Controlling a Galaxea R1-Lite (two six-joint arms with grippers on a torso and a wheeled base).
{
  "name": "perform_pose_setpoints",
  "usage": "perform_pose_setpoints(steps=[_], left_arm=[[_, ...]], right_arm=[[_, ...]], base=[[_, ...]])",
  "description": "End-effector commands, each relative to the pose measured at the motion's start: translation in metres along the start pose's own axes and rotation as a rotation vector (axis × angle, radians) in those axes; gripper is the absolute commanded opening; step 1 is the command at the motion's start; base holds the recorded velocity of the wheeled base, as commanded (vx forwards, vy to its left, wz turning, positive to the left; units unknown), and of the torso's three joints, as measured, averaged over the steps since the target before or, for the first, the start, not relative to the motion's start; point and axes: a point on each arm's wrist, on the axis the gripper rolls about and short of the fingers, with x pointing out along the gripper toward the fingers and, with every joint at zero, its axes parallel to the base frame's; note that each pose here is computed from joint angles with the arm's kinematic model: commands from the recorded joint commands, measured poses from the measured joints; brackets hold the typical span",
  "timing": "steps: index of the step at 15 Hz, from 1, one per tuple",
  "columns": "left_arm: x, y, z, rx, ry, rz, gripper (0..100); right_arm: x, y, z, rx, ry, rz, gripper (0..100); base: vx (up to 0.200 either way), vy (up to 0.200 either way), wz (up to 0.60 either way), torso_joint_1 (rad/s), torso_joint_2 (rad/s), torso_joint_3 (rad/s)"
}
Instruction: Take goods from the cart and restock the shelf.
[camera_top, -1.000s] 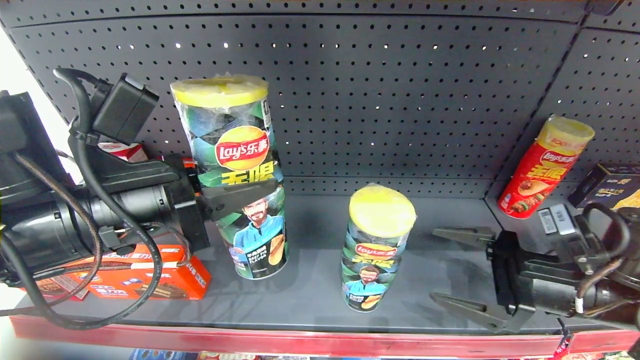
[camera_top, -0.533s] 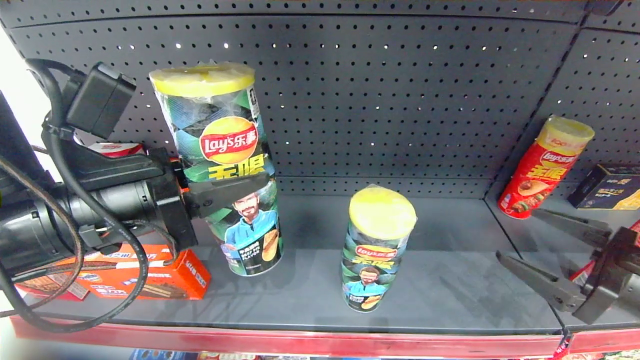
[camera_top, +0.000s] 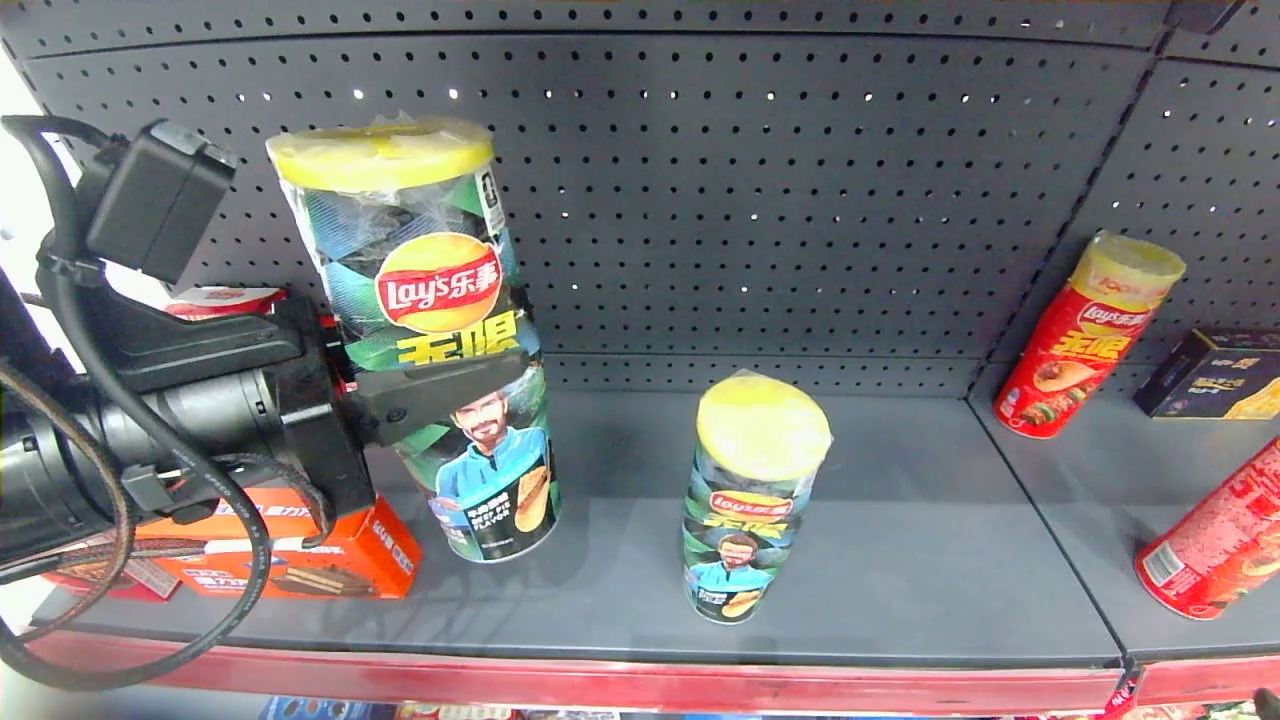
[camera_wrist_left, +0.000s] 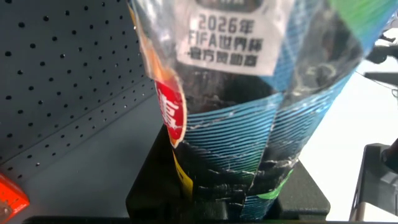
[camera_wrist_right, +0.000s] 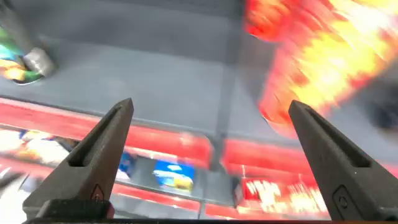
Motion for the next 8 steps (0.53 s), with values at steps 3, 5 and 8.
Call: perform_pose_setpoints(steps=[3,5,8], left_arm=[[-0.0021,-0.0021,-0.0018,-0.002,0.004,-0.002,0],[-0.0018,-0.002,-0.0027,-0.002,0.005,-0.002,0],[-0.0015,-0.0026,-0.0027,0.0,0.005,-0.009,0]], right_arm=[[-0.026,-0.0036,-0.0465,0.098,-0.016,-0.211,100],[-0.026,-0.0035,-0.0465,-0.007,-0.001,-0.207,100],[-0.0255,0.0018,-0.0462,-0.051,-0.019,0.03,100]], base=[[0.0,0.0,0.0,0.0,0.0,0.0],[0.0,0.0,0.0,0.0,0.0,0.0],[0.0,0.0,0.0,0.0,0.0,0.0]])
